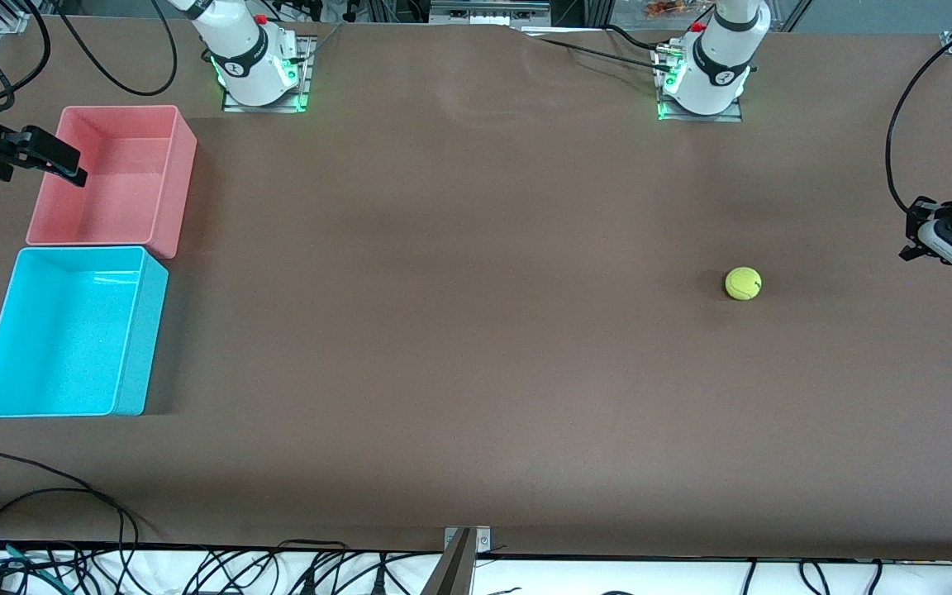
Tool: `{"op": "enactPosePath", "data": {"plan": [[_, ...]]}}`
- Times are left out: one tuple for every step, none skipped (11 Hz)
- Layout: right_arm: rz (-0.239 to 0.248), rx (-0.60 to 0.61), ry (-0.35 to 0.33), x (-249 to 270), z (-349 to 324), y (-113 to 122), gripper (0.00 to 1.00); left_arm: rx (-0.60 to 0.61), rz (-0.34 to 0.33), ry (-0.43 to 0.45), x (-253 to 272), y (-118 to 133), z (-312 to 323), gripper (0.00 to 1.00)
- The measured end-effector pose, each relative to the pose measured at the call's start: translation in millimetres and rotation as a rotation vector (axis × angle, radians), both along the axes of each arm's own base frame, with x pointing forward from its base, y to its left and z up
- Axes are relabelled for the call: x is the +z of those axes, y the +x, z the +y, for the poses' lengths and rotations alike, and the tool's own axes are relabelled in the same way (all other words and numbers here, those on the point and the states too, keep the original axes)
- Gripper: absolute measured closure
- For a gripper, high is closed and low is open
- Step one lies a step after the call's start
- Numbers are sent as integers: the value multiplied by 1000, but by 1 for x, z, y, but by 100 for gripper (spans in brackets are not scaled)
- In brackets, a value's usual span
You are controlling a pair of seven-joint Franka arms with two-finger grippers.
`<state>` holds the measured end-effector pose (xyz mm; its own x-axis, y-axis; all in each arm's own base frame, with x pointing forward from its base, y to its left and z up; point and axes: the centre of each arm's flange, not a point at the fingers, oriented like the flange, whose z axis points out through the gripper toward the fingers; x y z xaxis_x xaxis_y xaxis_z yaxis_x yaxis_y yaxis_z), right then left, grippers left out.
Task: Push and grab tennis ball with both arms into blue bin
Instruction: 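Lower the left gripper down beside the yellow tennis ball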
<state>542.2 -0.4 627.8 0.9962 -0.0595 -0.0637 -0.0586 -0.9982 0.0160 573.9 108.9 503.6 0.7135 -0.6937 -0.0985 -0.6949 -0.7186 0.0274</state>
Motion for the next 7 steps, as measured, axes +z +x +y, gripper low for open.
{"op": "enactPosePath", "data": {"plan": [[0,0,0,0,0,0,0,-81,0,19,-3,1,-3,99],[0,0,0,0,0,0,0,-159,-12,35,-8,2,-6,99],[0,0,0,0,0,0,0,-255,-33,58,-14,2,-11,99],[0,0,0,0,0,0,0,-345,-48,69,-22,0,-16,99],[0,-1,0,0,0,0,0,-421,-56,69,-32,-5,-16,99],[0,0,0,0,0,0,0,-485,-62,61,-42,-11,-11,99],[0,-1,-1,0,0,0,0,-533,-70,43,-52,-16,-2,99]]}}
